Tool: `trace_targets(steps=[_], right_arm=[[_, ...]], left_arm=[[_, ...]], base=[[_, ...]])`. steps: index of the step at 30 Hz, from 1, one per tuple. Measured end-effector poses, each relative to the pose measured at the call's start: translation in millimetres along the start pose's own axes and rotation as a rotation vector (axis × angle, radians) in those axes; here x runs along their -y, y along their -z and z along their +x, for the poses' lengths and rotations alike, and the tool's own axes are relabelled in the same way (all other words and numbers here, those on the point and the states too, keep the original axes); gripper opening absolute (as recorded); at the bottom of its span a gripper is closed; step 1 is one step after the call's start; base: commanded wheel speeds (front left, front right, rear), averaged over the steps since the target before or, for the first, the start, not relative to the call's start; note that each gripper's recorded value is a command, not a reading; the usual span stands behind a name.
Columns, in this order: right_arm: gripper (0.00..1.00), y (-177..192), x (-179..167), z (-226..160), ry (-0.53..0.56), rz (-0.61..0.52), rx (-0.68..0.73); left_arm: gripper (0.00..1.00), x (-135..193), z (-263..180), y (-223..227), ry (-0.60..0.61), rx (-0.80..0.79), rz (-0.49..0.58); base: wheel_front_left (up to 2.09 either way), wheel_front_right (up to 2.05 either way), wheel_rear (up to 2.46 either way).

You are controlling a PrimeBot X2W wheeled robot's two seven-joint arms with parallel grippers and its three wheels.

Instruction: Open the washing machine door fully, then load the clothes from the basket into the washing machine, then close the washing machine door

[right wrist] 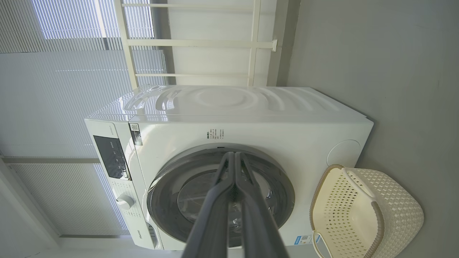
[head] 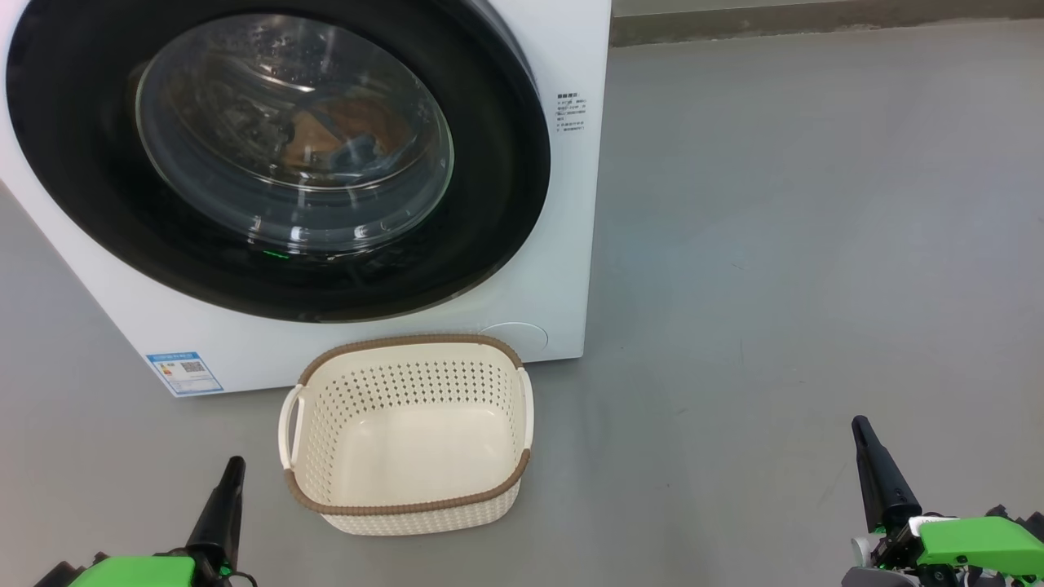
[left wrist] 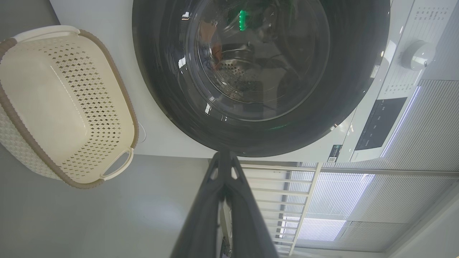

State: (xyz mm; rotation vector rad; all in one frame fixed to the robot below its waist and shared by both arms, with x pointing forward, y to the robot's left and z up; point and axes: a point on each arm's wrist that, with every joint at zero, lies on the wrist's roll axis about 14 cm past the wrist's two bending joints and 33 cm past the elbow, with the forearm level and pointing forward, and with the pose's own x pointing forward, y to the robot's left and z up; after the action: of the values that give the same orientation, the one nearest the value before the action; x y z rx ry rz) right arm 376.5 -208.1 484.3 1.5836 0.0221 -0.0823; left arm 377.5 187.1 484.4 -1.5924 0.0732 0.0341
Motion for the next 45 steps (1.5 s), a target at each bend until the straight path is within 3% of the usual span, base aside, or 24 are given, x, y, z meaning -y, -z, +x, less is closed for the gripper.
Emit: trace_targets(steps=[45], right_arm=[[0.0,0.0,0.0,0.0,0.0,0.0,0.0]], left_arm=[[0.0,-0.1,-0.1,-0.7,0.0,0.001,0.003]], base=[[0.0,0.0,0.0]])
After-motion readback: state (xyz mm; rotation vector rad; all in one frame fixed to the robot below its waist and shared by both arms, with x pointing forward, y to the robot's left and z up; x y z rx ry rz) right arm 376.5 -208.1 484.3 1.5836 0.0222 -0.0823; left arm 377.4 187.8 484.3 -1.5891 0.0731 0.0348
